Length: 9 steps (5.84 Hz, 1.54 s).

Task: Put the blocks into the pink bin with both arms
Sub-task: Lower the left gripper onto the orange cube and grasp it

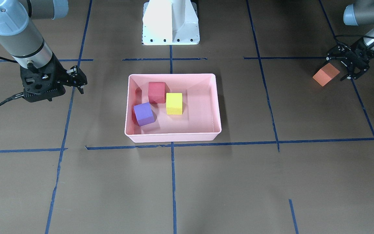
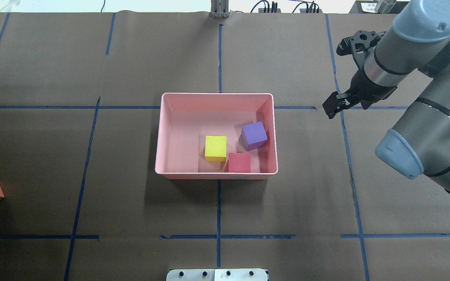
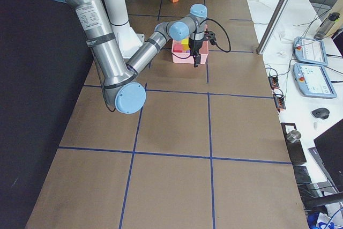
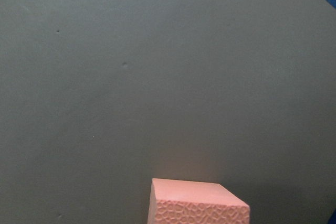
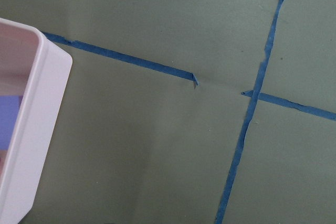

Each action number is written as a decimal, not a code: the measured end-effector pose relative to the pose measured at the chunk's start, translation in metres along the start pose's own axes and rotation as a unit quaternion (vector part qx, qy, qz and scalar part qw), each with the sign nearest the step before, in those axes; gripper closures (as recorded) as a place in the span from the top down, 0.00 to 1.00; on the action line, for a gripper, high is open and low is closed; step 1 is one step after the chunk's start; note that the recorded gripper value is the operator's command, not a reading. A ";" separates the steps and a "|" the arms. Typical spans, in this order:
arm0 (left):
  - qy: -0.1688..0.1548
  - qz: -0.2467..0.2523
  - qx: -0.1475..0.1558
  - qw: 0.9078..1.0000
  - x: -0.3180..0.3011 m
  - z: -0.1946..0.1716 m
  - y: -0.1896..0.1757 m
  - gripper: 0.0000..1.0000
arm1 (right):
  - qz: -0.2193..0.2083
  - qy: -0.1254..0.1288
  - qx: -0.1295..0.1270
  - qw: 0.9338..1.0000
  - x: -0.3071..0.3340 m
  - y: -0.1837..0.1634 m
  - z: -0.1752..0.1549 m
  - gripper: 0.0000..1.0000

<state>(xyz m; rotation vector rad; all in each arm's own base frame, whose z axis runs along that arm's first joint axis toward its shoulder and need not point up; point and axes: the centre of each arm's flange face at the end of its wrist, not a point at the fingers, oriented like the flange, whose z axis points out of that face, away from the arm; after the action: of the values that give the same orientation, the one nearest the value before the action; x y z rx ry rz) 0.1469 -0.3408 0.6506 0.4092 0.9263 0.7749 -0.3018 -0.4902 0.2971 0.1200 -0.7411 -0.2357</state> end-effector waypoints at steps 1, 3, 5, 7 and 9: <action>0.002 -0.004 -0.005 1.000 -0.002 0.004 0.003 1.00 | 0.001 0.001 -0.001 1.000 0.001 0.001 0.001 1.00; 0.008 -0.019 -0.014 1.000 0.000 0.013 0.006 1.00 | 0.001 0.002 -0.002 1.000 0.003 0.001 0.003 1.00; 0.020 -0.030 -0.028 0.999 0.010 0.028 0.002 1.00 | 0.002 0.003 -0.003 1.000 0.004 0.002 0.004 1.00; 0.024 -0.029 -0.033 0.999 0.013 0.038 -0.003 0.59 | 0.003 0.003 -0.003 1.000 0.005 0.002 0.005 1.00; 0.027 -0.022 -0.027 0.999 0.012 0.043 -0.021 0.47 | 0.002 0.003 -0.003 1.000 0.004 0.002 0.005 1.00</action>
<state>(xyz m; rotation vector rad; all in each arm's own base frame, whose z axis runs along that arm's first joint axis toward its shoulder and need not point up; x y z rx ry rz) 0.1958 -0.3453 0.6549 0.3212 0.9591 0.7712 -0.3014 -0.4892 0.3036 0.1138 -0.7356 -0.2330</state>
